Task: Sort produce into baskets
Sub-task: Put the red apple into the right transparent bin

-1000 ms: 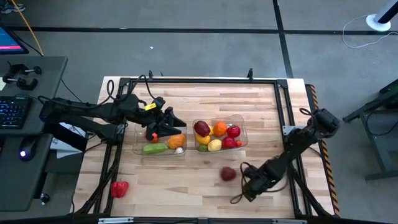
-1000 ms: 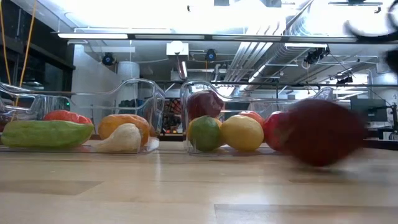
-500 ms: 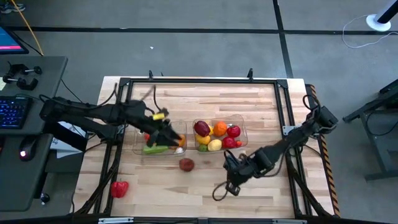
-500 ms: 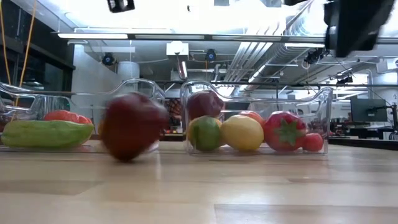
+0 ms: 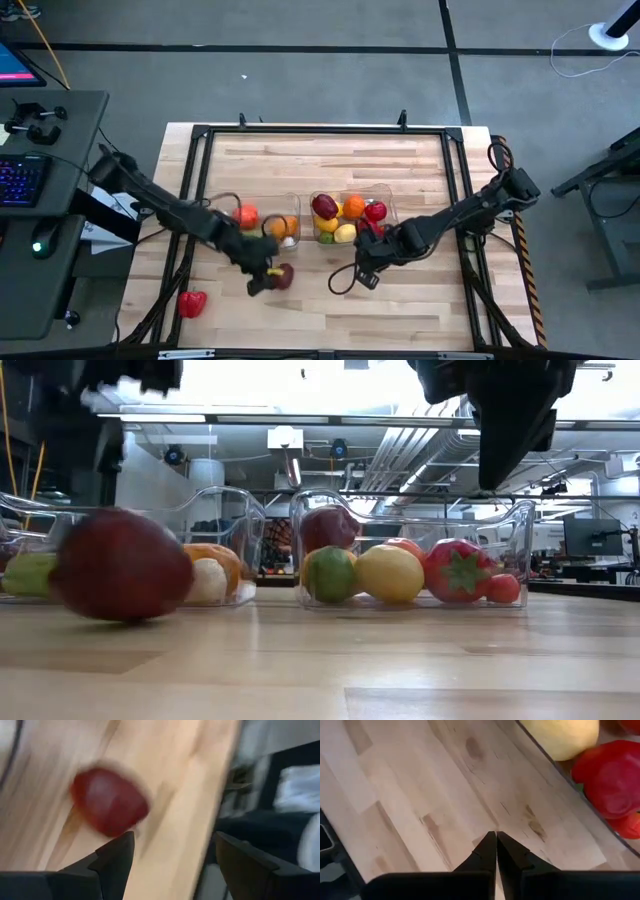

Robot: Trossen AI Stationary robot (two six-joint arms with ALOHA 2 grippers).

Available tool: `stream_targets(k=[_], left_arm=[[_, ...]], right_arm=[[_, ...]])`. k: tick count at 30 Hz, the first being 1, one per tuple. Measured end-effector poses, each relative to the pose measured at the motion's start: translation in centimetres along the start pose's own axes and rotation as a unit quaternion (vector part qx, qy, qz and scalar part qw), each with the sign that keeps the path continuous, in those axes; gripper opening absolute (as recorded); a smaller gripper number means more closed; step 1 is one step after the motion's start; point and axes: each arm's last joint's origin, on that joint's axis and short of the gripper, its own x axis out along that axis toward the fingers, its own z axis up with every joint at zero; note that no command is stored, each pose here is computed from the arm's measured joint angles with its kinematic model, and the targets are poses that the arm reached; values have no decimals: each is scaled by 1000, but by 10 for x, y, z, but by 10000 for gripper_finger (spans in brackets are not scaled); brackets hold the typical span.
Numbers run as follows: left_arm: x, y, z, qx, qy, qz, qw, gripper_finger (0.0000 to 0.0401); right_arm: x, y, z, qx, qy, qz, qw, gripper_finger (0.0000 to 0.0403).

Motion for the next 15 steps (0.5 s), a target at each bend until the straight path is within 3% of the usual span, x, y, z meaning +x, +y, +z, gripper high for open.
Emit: stream_targets(k=[4, 9, 15], left_arm=[[20, -1, -9, 7, 26, 61, 998, 259], [18, -21, 5, 43, -37, 114, 992, 259], [28, -18, 10, -27, -43, 173, 984, 259]], right_arm=[[1, -5, 5, 0, 2, -6, 1000, 32], [1, -8, 10, -6, 1, -8, 1000, 107], [1, -11, 7, -26, 11, -26, 999, 203]])
